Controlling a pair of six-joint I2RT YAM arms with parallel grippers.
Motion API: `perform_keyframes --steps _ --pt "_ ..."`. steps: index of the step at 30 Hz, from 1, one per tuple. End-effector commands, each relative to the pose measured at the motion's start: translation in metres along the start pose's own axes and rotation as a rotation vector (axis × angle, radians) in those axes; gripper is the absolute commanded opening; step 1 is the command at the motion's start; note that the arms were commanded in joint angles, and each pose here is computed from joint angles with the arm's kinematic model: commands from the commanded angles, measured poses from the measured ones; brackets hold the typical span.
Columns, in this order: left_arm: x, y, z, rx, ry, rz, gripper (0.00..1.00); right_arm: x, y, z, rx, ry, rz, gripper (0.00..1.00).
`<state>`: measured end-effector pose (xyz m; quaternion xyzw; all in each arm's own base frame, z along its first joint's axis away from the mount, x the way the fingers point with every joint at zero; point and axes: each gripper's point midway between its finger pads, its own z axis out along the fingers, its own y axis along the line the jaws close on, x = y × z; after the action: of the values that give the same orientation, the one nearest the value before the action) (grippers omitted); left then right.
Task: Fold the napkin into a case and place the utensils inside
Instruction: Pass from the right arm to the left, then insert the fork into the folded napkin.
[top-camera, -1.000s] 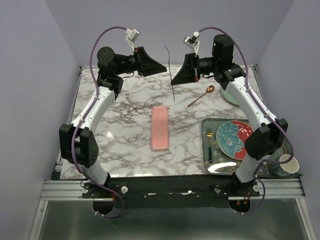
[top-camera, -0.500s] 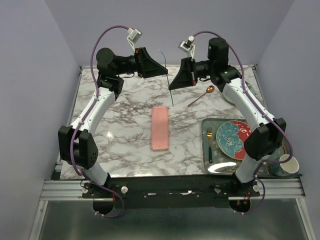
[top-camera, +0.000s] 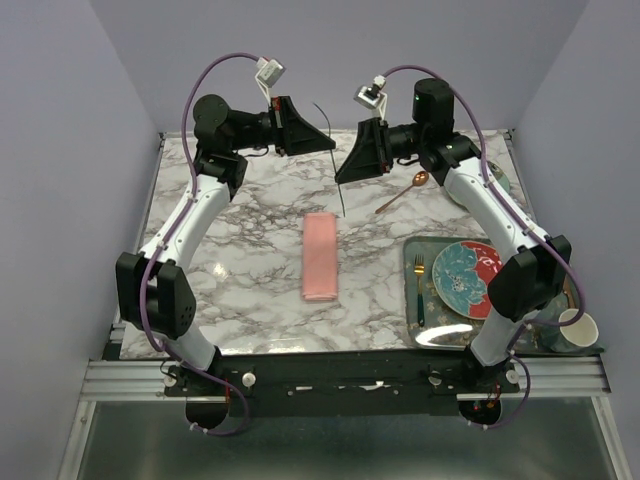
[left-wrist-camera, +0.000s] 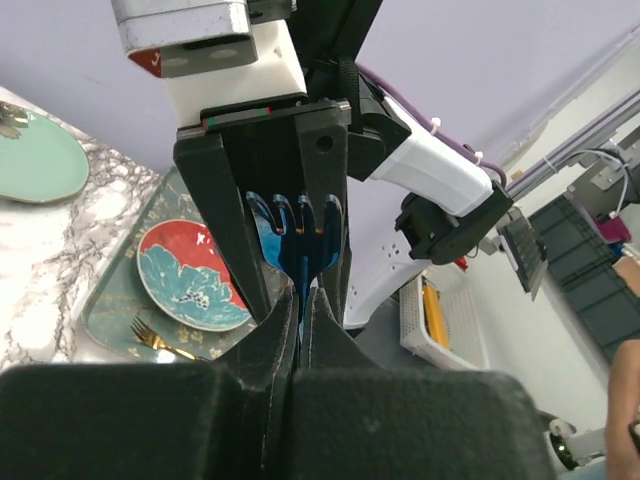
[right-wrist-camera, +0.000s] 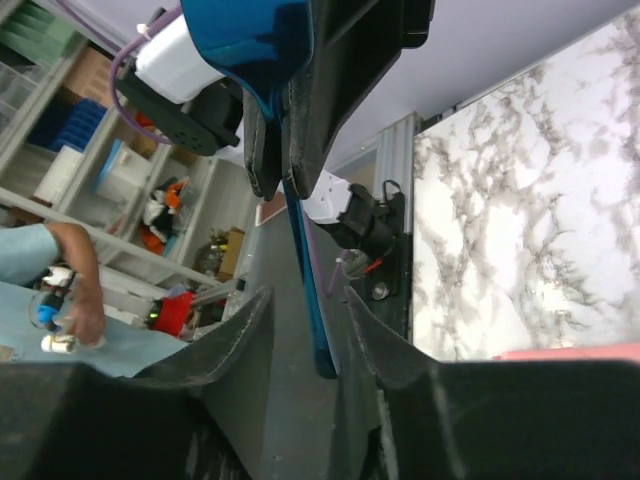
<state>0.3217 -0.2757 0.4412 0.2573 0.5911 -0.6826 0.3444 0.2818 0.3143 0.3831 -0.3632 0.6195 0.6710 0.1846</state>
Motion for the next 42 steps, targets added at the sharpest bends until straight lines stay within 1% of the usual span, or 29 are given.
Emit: perform_keyframes --steps 1,2,3,4,5,6,7,8,10,11,12,14,15,19,23,24,27,36,42 --pt "0.007 0.028 -0.008 -0.114 0.004 0.005 0.00 -0.014 -0.020 -0.018 0.131 -0.081 -0.030 0.70" --pt "0.015 0.045 -0.016 -0.203 0.021 -0.072 0.00 -0.014 -0.037 -0.025 0.220 -0.105 0.015 0.75" --pt "0.018 0.057 -0.020 -0.263 0.023 -0.064 0.00 -0.013 -0.051 -0.033 0.281 -0.114 0.020 0.78" --pt "0.016 0.086 -0.028 -0.400 0.018 0.048 0.00 -0.016 -0.061 -0.044 0.345 -0.114 -0.067 0.79" --pt "0.025 0.093 -0.037 -0.495 0.061 -0.007 0.00 -0.008 -0.082 -0.055 0.473 -0.110 -0.028 0.79" --pt "0.031 0.109 -0.039 -0.573 0.085 0.002 0.00 -0.004 -0.094 -0.063 0.546 -0.097 -0.042 0.79" --pt "0.033 0.118 -0.043 -0.625 0.100 0.023 0.00 0.002 -0.105 -0.069 0.594 -0.058 -0.111 0.79" --pt "0.034 0.135 -0.056 -0.761 0.111 0.038 0.00 0.014 -0.115 -0.076 0.662 -0.028 -0.074 0.79" --pt "0.045 0.157 -0.061 -0.862 0.149 0.011 0.00 0.029 -0.133 -0.086 0.735 0.022 -0.083 0.80" --pt "0.048 0.168 -0.071 -0.953 0.162 -0.006 0.00 0.043 -0.145 -0.095 0.793 0.052 -0.049 0.80" --pt "0.060 0.185 -0.074 -0.995 0.196 -0.040 0.00 0.048 -0.150 -0.099 0.820 0.066 -0.040 0.80" --pt "0.076 0.197 -0.081 -1.066 0.254 -0.092 0.00 0.061 -0.160 -0.105 0.858 0.101 -0.022 0.82" --pt "0.086 0.213 -0.087 -1.116 0.275 -0.124 0.00 0.067 -0.164 -0.107 0.866 0.116 -0.011 0.82" --pt "0.108 0.240 -0.098 -1.212 0.338 -0.144 0.00 0.075 -0.172 -0.111 0.892 0.140 0.000 0.85" --pt "0.121 0.261 -0.100 -1.255 0.350 -0.196 0.00 0.077 -0.177 -0.117 0.922 0.150 0.001 0.87" --pt "0.131 0.272 -0.103 -1.274 0.365 -0.226 0.00 0.077 -0.177 -0.117 0.927 0.151 -0.005 0.87" --pt "0.139 0.284 -0.101 -1.279 0.358 -0.271 0.00 0.077 -0.177 -0.121 0.942 0.154 -0.014 0.88" --pt "0.159 0.307 -0.096 -1.306 0.364 -0.346 0.00 0.086 -0.176 -0.129 0.972 0.171 -0.009 0.89" --pt "0.176 0.311 -0.093 -1.294 0.388 -0.401 0.00 0.088 -0.176 -0.132 0.988 0.180 -0.016 0.89"
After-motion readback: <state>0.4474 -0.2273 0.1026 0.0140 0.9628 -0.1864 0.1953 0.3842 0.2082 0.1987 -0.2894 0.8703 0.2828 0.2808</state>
